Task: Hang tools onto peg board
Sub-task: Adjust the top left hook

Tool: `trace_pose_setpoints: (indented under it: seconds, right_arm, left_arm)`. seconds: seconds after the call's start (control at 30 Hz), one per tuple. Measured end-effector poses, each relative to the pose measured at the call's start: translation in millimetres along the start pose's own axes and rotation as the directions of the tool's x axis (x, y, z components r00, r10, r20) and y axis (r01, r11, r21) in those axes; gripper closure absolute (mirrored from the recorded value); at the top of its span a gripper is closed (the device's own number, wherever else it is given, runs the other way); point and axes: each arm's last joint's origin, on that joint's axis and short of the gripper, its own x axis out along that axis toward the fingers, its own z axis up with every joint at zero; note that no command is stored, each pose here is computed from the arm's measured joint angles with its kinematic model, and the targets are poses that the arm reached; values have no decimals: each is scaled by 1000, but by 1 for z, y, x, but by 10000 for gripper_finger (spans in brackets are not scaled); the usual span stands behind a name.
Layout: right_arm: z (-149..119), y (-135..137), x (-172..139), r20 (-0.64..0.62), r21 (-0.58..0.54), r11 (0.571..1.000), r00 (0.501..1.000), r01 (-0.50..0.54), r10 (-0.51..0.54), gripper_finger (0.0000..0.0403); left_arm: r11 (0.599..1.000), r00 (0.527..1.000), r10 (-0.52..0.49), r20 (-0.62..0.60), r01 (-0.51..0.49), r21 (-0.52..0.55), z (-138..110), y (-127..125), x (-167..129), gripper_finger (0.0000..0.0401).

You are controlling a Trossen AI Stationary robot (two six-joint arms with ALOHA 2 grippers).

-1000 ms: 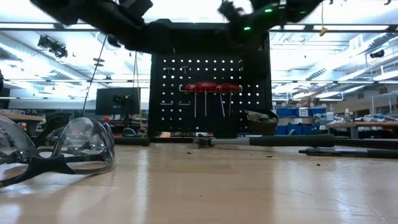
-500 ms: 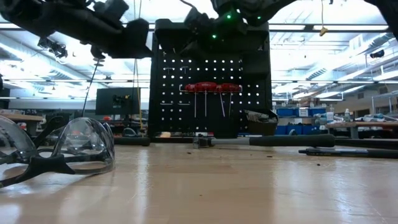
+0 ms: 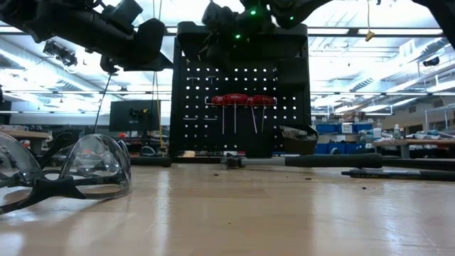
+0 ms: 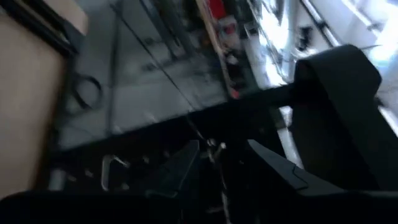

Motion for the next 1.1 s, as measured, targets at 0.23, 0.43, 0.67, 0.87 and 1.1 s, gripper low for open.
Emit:
trace_pose_setpoints:
  seconds: [0.23,0.43,0.67,0.87,1.1]
  right_arm:
    - [18,27,13,-126,-172,984,989,56,-78,266]
    - [20,4,18,-134,-140,982,980,126,-145,266]
    - [18,-6,21,-149,-129,991,987,42,-61,266]
    - [12,-9,23,-152,-79,996,988,31,-42,266]
    - [-1,-6,33,-137,-81,997,990,7,-18,270]
  left_arm:
    - [1000,1000,1,1,-1,11,0,0,0,270]
    - [1000,1000,4,-1,-4,16,0,0,0,270]
    - [1000,1000,9,3,-9,27,0,0,0,270]
    - [999,1000,12,4,-13,39,1,0,0,270]
    - [999,1000,13,8,-13,30,1,0,0,270]
